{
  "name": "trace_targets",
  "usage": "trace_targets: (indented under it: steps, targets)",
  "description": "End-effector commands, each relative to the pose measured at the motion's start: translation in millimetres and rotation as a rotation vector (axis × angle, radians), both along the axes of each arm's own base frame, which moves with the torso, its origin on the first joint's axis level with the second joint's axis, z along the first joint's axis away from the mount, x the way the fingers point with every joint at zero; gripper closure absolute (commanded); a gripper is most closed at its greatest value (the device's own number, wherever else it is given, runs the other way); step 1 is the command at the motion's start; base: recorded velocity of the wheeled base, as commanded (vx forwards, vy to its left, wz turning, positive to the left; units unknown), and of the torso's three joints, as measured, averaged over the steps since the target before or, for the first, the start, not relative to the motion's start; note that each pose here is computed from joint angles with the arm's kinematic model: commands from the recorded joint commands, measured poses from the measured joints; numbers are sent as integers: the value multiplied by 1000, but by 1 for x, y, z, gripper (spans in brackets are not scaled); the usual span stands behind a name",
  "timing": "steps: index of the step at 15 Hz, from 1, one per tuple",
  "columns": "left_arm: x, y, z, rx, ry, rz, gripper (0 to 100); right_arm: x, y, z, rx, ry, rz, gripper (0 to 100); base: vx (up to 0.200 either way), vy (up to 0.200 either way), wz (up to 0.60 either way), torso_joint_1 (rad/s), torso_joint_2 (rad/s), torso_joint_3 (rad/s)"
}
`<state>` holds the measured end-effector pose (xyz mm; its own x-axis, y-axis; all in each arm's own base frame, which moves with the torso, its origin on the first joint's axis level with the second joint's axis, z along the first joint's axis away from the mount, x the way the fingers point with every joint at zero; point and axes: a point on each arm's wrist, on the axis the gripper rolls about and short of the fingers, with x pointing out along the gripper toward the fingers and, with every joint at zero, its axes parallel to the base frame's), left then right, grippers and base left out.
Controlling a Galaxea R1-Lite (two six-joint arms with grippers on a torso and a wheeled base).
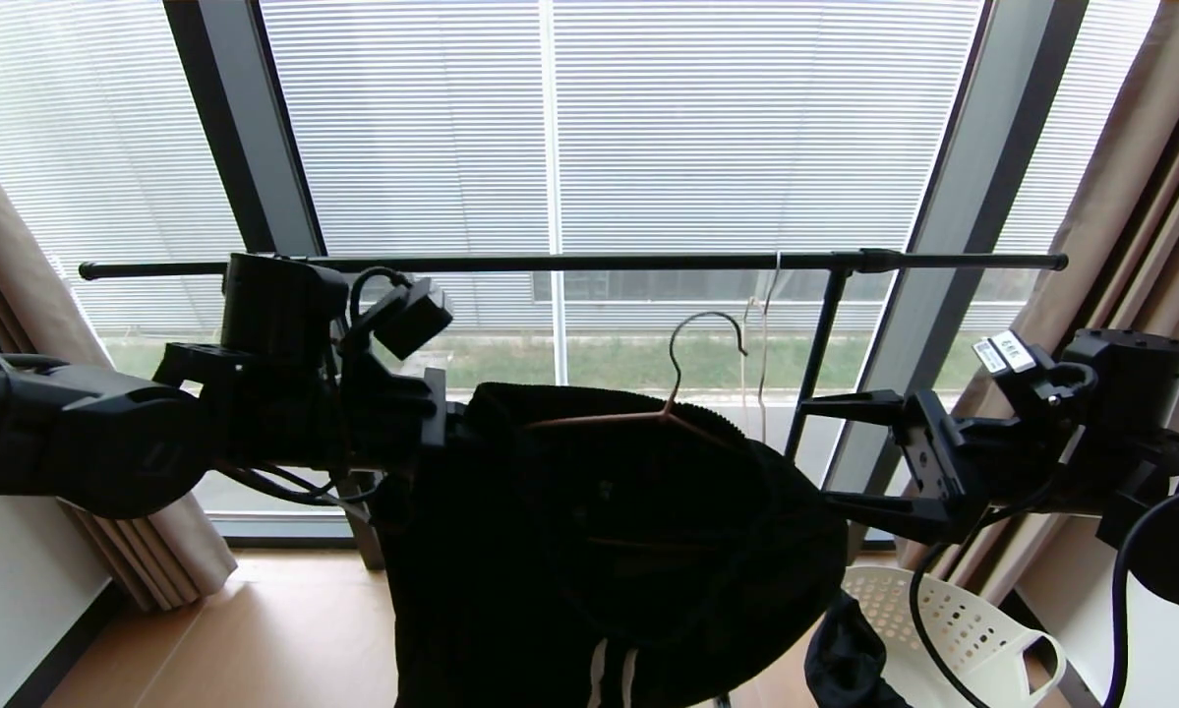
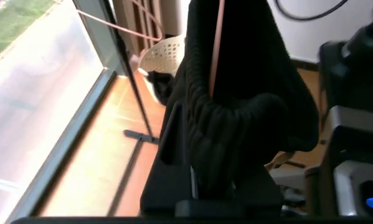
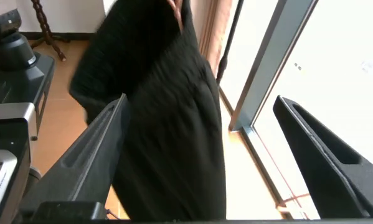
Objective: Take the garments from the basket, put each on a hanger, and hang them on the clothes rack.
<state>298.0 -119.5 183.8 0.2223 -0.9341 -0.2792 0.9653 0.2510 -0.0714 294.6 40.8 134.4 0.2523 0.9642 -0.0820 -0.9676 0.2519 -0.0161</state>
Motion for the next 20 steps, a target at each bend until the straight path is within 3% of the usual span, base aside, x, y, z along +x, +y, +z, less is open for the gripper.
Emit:
trace_targets:
  steps: [1, 5, 10, 14, 20]
  targets:
    - [-4, 15, 17, -40, -16, 31, 100, 2, -5, -1, 1, -5, -15, 0, 0, 0, 0, 0, 0, 0]
    - [-6, 26, 26, -75, 5, 66, 100, 14, -18, -13, 4, -13, -52, 0, 0, 0, 0, 0, 0, 0]
    - [-10, 30, 36, -123, -4, 71, 100, 33, -17, -44, 1, 66, -52, 0, 0, 0, 0, 0, 0, 0]
    - [-9, 29, 36, -127, 1, 70, 100, 45, -15, -65, -2, 119, -48, 0, 0, 0, 0, 0, 0, 0]
    - [-9, 29, 37, -128, -2, 69, 100, 45, -5, -78, -8, 154, -23, 0, 0, 0, 0, 0, 0, 0]
